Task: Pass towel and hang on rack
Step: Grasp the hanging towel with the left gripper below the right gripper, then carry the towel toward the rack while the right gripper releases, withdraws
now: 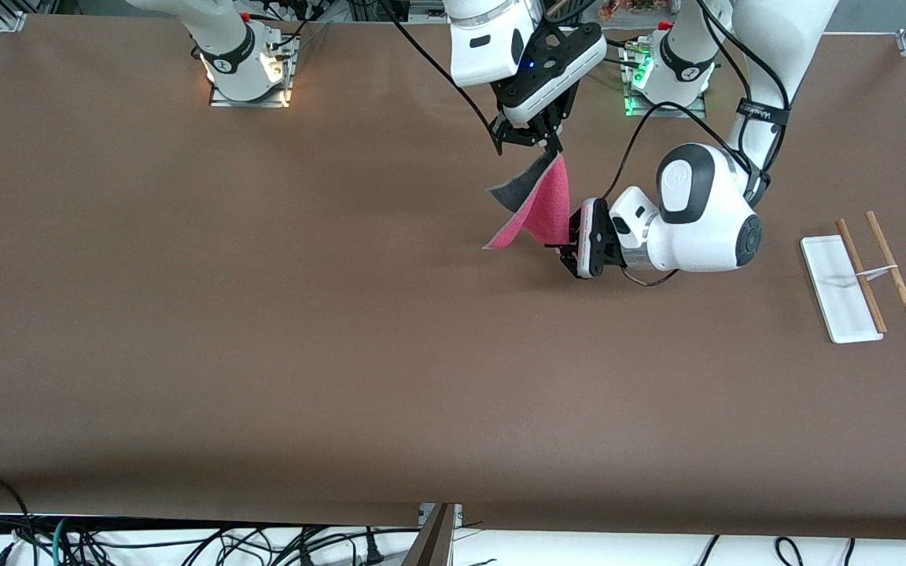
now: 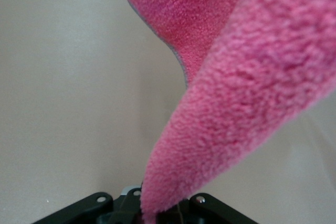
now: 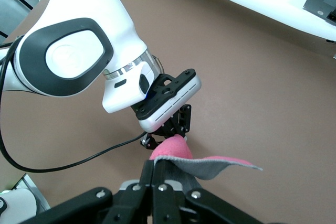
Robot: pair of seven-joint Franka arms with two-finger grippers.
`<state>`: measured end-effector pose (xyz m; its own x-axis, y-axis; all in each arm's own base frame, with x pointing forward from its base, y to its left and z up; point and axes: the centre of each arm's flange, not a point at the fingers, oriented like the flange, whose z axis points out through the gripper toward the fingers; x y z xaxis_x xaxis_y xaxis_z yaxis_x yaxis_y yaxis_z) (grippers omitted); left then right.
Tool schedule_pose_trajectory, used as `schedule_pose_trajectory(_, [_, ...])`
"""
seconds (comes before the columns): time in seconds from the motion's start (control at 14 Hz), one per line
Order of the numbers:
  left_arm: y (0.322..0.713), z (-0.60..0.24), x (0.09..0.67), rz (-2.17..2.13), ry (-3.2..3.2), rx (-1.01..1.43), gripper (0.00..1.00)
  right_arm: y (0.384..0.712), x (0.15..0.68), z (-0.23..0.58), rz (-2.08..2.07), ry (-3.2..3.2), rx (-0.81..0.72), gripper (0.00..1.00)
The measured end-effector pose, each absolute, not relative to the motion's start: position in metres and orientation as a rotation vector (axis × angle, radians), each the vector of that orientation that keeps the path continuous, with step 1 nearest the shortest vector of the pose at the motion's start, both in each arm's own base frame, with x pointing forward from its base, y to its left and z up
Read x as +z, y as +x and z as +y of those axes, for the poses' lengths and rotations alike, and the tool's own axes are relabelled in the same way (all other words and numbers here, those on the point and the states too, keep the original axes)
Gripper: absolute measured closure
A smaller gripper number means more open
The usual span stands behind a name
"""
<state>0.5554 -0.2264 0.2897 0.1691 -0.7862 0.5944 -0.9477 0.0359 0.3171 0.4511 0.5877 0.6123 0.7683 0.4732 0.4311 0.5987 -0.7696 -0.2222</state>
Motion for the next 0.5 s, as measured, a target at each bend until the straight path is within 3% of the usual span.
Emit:
schedule_pose_trajectory(0.29, [0.569,-0.199,0.304,-1.616,1.831,0.355,0.97,0.451,0.612,0.588,-0.821,-2.615,-0.504,0.99])
schedule_pose_trajectory(0.36, [0.572,-0.190,0.308,-1.604,1.847,0.367,0.97,0.451,0.612,0.588,-0.821,-2.615,-0.504,0.94])
schedule_pose_trajectory(0.5, [0.578,-0.171,0.312,-1.583,1.879,0.384,0.97,0.451,0.612,0.587,-0.820,-2.616,-0.504,0.74])
